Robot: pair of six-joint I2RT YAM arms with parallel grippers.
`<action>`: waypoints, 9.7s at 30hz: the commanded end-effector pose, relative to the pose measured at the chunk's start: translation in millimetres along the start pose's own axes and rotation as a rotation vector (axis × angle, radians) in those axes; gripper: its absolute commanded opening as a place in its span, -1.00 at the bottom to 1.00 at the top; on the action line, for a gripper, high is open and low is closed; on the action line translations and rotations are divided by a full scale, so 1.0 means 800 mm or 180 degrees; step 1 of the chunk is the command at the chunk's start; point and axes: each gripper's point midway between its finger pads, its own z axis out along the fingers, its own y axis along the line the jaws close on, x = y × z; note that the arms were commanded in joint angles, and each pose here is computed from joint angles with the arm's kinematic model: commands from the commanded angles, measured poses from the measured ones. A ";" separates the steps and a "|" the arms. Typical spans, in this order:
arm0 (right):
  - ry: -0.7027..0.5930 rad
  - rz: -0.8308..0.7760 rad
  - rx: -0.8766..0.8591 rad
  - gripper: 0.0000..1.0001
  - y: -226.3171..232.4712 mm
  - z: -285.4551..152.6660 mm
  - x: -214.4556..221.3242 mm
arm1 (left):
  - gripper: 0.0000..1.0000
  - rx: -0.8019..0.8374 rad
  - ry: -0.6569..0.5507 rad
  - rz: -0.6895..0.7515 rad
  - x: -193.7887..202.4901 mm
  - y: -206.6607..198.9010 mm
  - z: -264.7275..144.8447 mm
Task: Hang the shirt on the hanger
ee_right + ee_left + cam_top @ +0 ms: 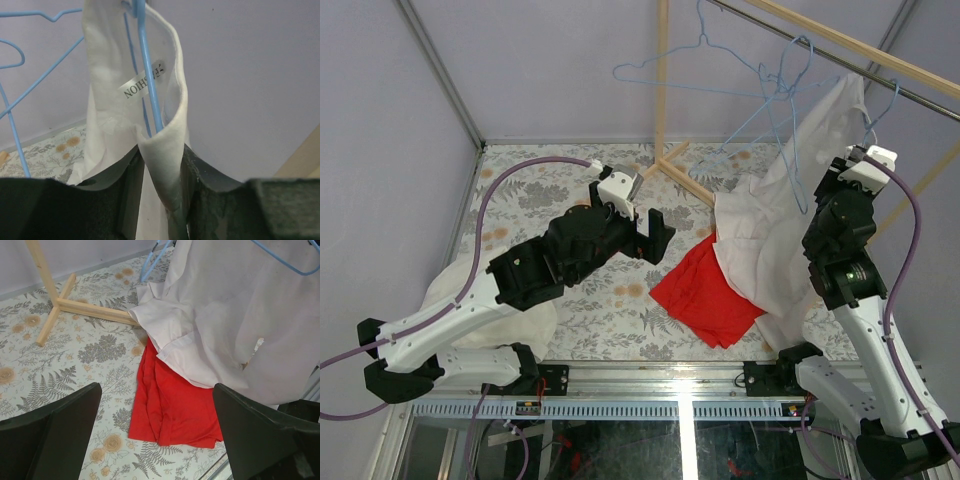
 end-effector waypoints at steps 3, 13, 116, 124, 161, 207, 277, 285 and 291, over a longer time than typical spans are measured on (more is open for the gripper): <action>-0.0062 0.0348 -0.0122 0.12 -0.016 -0.023 -0.044 | 0.86 -0.0046 -0.0028 -0.0032 0.000 0.006 -0.001; 0.0224 0.0470 -0.0547 0.56 -0.036 -0.079 -0.036 | 0.86 0.0014 0.0039 -0.0047 0.011 -0.002 0.014; 0.2773 -0.0464 -0.0802 0.35 0.106 -0.150 0.346 | 0.87 -0.1530 -0.0110 -0.1047 0.119 0.192 -0.095; 0.3115 -0.0399 -0.0748 -0.33 0.090 -0.133 0.387 | 0.86 -0.1470 -0.0088 -0.1022 0.119 0.188 -0.089; 0.2734 0.0072 -0.2618 0.11 0.172 -0.135 0.236 | 0.86 -0.1346 0.0028 -0.1069 0.138 0.178 -0.067; 0.2400 0.0387 -0.0488 0.15 0.074 -0.179 0.314 | 0.86 -0.1286 0.0159 -0.1008 0.154 0.173 -0.046; 0.3084 -0.0230 -0.1268 -0.10 0.201 -0.003 0.399 | 0.86 -0.1132 0.0274 -0.1071 0.155 0.158 -0.043; 0.2873 -0.0399 -0.0742 -0.09 0.176 0.074 0.414 | 0.86 -0.1203 0.0294 -0.1005 0.155 0.164 -0.047; 0.2510 -0.0566 -0.0756 -0.08 0.193 0.153 0.387 | 0.86 -0.1224 0.0305 -0.0978 0.153 0.165 -0.047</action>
